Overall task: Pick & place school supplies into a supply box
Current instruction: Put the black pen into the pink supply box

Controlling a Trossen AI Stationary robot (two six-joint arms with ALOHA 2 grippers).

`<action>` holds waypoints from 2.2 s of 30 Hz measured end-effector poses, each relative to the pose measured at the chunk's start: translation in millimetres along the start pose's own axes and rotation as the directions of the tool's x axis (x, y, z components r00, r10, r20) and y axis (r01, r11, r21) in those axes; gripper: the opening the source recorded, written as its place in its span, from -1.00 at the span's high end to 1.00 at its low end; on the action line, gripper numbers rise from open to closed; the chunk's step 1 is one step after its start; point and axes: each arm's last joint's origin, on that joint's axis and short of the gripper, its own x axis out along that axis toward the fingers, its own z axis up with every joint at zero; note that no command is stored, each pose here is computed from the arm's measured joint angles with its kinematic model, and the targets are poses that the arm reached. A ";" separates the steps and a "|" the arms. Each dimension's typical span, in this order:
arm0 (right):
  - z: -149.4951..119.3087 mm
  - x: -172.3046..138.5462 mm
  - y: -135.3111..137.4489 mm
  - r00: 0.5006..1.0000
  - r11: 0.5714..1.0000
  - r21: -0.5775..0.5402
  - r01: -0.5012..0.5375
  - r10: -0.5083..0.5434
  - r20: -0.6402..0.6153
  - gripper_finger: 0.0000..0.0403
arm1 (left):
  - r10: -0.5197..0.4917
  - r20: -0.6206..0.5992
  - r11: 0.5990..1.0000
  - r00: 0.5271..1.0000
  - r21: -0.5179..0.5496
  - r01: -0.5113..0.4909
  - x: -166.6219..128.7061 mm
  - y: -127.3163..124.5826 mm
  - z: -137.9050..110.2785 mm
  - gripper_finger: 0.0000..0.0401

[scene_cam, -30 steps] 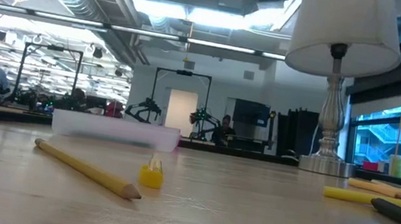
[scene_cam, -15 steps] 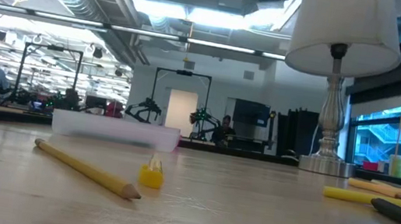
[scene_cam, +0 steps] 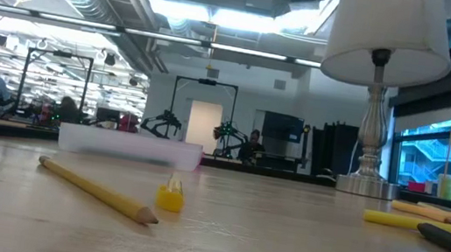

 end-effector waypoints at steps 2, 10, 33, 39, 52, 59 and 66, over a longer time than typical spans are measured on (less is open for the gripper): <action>-8.9 0.6 -7.6 0.994 0.998 0.025 0.052 -0.050 -0.100 -0.01 | 0.071 -0.071 0.997 0.995 -0.001 -0.071 0.6 10.3 -6.4 0.88; -27.7 -2.5 -25.3 0.936 0.972 0.107 0.207 -0.166 -0.310 -0.09 | 0.457 -0.581 0.861 0.673 0.097 -0.500 -25.2 77.9 -53.4 0.89; -26.7 -1.7 -29.1 0.934 0.969 0.111 0.220 -0.176 -0.311 -0.09 | 0.357 -0.933 0.752 -0.051 0.319 -0.577 -36.6 173.6 -136.5 0.88; -26.7 -1.7 -29.1 0.934 0.969 0.112 0.220 -0.176 -0.311 -0.09 | 0.295 -0.939 0.758 -0.179 0.344 -0.554 -25.6 195.0 -172.2 0.88; -26.5 -1.7 -29.4 0.933 0.967 0.111 0.230 -0.187 -0.306 -0.09 | 0.269 -0.945 0.805 -0.187 0.327 -0.495 -15.9 202.4 -191.5 0.87; -25.5 -1.5 -30.8 0.931 0.958 0.102 0.269 -0.232 -0.281 -0.09 | 0.321 -0.942 0.840 -0.096 0.330 -0.431 -4.3 206.1 -183.8 0.87; -25.1 -1.4 -30.8 0.933 0.958 0.104 0.268 -0.231 -0.278 -0.09 | 0.338 -0.939 0.847 -0.061 0.332 -0.415 -0.7 212.2 -179.1 0.87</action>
